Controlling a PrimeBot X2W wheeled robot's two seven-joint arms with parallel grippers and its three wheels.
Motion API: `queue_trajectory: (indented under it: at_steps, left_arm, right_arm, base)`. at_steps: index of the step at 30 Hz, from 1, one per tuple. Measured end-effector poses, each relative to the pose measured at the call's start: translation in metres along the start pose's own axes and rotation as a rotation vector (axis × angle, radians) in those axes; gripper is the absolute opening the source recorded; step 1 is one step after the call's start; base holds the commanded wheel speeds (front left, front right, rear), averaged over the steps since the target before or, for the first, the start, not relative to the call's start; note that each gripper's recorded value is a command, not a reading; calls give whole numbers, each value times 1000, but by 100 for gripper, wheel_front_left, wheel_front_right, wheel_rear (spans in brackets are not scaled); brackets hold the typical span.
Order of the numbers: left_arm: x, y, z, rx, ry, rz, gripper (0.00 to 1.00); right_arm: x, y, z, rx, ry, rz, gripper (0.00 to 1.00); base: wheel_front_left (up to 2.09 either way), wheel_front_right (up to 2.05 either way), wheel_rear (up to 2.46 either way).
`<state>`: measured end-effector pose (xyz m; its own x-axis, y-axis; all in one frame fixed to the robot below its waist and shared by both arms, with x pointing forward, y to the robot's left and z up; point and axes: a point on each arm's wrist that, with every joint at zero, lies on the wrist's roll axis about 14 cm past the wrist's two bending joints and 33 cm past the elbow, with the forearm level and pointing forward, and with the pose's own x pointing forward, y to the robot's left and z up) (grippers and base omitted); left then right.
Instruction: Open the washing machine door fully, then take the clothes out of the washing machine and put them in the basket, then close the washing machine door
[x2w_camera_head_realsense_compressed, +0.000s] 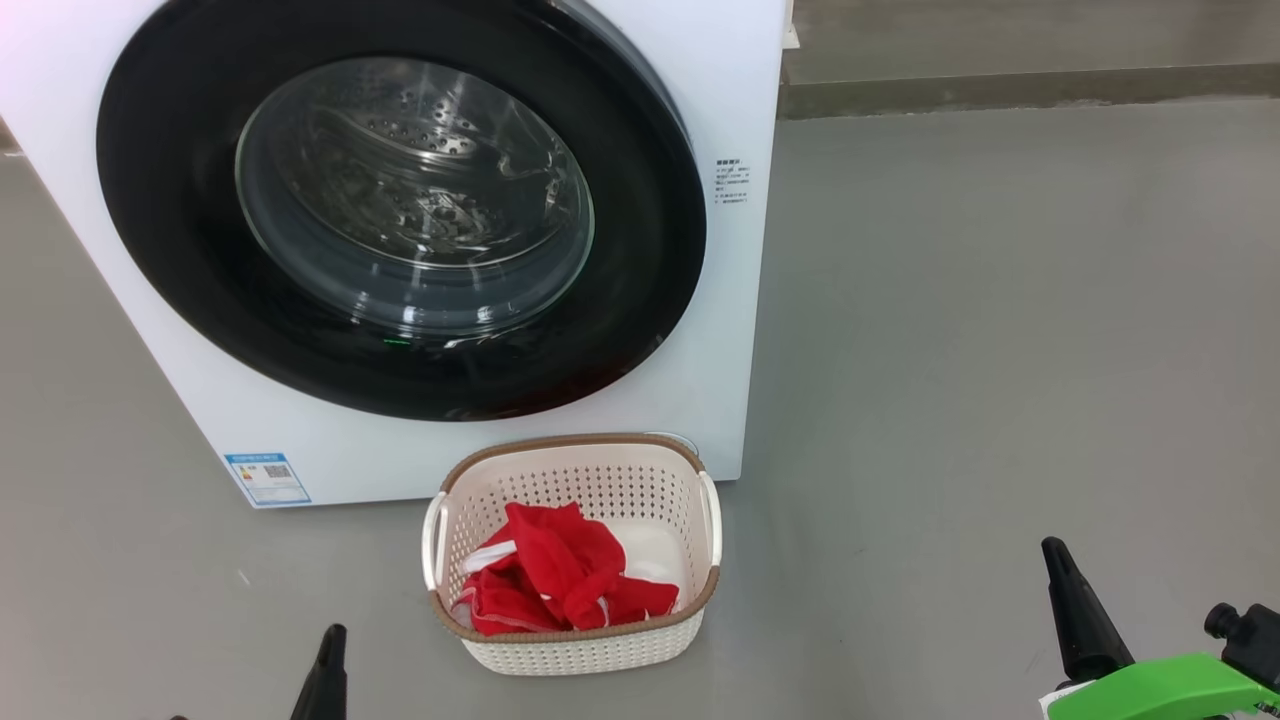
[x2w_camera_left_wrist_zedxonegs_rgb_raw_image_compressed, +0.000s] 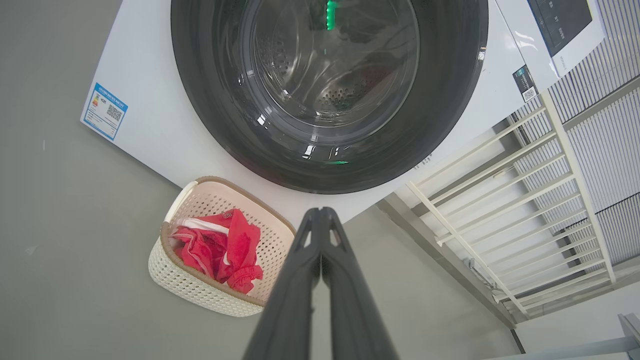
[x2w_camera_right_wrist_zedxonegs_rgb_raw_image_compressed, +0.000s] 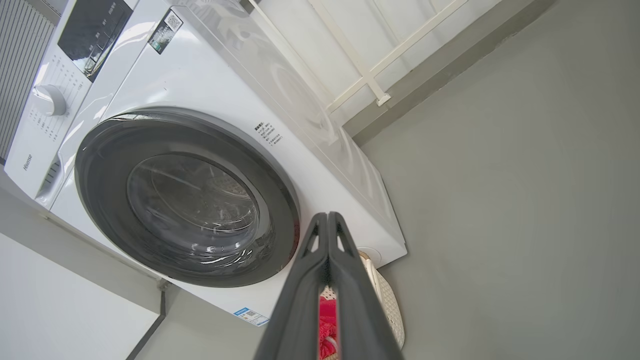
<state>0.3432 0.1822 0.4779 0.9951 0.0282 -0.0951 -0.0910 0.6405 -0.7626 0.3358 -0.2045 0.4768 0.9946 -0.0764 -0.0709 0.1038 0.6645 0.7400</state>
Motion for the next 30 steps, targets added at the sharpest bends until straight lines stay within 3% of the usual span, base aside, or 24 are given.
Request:
queue_trajectory:
  at_steps: [30]
  left_arm:
    - [15,3,0,-329,38,11,0]
  right_arm:
    - [18,0,0,347,27,-16,0]
  base:
    - [0,0,0]
